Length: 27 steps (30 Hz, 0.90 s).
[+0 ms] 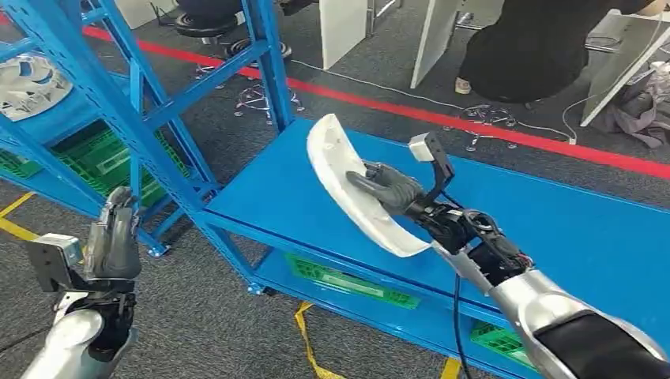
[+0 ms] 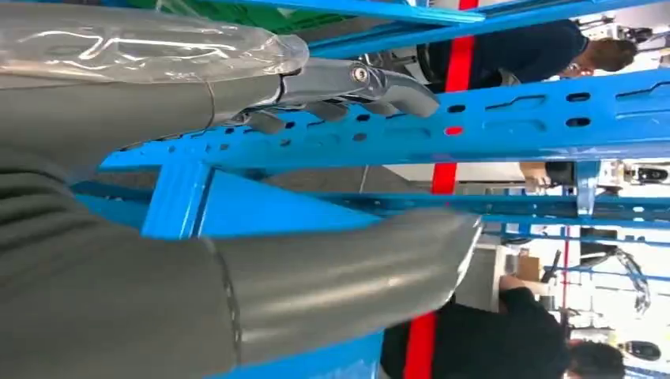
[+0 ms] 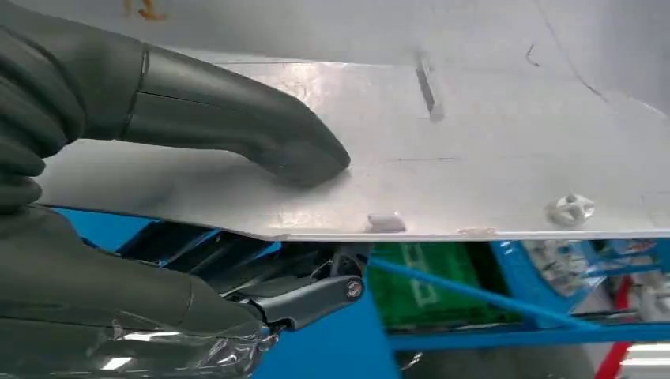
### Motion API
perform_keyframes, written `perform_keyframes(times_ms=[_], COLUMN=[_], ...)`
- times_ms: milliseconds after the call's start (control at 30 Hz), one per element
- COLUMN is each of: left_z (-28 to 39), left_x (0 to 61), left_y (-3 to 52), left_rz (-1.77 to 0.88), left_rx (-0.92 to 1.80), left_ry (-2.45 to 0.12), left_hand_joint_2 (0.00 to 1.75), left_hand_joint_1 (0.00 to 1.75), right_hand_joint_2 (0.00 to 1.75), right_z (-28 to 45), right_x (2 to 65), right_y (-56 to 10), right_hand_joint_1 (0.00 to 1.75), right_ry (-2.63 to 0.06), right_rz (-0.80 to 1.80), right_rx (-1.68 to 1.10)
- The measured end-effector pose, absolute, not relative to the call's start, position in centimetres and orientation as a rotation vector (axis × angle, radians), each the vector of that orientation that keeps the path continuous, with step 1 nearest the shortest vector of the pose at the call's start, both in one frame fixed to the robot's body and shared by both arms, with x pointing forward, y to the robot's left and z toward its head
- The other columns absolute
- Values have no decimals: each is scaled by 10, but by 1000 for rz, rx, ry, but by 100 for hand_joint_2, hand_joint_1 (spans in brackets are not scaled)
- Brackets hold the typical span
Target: Take the parts from the cabinet and place them on the table.
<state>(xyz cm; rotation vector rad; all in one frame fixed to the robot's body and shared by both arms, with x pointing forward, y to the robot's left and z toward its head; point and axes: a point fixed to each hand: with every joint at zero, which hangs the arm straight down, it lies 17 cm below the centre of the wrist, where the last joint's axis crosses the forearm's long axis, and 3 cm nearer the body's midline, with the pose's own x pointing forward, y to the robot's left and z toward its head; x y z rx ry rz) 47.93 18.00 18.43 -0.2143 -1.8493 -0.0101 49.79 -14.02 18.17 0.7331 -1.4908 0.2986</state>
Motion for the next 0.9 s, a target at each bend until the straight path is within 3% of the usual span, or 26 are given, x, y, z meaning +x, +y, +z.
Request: perform_keyframes(times_ms=[300, 900], left_z=[183, 182], left_x=[478, 475], left_y=[175, 173], left_rz=[-32, -49], left_rx=[-231, -229], left_ry=[-1847, -1858], left_hand_joint_2=[175, 175], left_hand_joint_1=[0, 0], right_hand_joint_2=[175, 175], right_z=[247, 294], right_x=[458, 430], right_y=[-116, -105], right_hand_joint_1=[175, 175], right_ry=[-1613, -1717], right_rz=[361, 426], right_rx=[918, 966])
